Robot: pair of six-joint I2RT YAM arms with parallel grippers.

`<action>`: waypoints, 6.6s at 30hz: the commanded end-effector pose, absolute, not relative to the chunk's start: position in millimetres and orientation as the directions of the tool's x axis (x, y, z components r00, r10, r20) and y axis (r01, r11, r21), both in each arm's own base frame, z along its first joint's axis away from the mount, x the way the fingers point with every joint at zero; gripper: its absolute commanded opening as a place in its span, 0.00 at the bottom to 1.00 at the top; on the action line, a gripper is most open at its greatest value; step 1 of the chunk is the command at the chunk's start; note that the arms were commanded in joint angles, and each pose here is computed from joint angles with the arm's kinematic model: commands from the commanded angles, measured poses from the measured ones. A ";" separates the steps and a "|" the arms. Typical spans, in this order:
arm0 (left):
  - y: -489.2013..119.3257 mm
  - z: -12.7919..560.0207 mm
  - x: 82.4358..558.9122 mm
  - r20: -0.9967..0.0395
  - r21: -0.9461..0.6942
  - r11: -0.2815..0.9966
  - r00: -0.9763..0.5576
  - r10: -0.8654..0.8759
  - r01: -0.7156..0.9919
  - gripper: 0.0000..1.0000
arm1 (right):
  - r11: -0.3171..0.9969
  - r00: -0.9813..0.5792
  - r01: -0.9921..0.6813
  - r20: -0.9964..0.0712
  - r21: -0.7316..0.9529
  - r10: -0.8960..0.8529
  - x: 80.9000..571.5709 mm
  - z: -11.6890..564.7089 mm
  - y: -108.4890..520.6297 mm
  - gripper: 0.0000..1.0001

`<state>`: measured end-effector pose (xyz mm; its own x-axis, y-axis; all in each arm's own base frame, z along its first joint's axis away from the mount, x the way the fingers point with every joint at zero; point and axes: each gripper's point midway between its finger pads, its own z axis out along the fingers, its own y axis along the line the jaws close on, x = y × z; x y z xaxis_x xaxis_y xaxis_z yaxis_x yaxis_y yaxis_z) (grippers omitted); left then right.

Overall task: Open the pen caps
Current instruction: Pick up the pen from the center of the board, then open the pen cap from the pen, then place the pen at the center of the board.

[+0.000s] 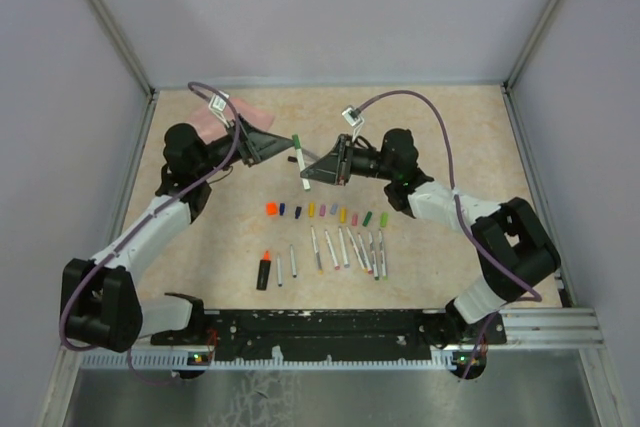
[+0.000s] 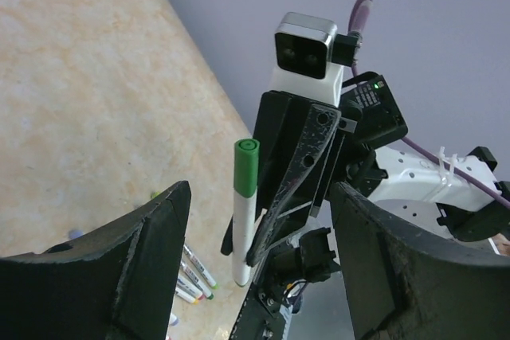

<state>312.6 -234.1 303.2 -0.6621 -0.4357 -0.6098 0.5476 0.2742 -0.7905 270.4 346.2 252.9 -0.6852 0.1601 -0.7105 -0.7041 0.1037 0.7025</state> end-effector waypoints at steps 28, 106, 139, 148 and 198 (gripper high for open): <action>-255.7 317.7 309.7 -0.675 -0.733 0.246 -0.633 -0.378 0.634 0.51 | -0.009 -0.614 -0.785 -0.776 0.619 0.146 244.8 289.2 354.0 0.00; -201.9 447.0 405.3 -0.759 -0.509 0.443 -0.142 -0.636 0.738 0.00 | 0.042 -0.675 -0.731 -0.730 0.681 0.107 197.5 276.0 355.6 0.00; -214.0 293.5 286.7 -0.644 -0.759 0.304 -0.600 -0.474 0.576 0.00 | 0.955 -0.842 0.016 -0.511 0.295 0.172 173.7 63.1 138.5 0.00; -217.0 285.9 272.4 -0.628 -0.774 0.286 -0.624 -0.465 0.565 0.00 | 0.979 -0.874 0.130 -0.449 0.157 0.188 174.8 34.4 122.3 0.01; -263.0 252.1 253.1 -0.614 -0.789 0.273 -0.701 -0.362 0.550 0.00 | 0.967 -0.768 0.048 -0.610 0.252 0.196 216.5 110.1 142.5 0.29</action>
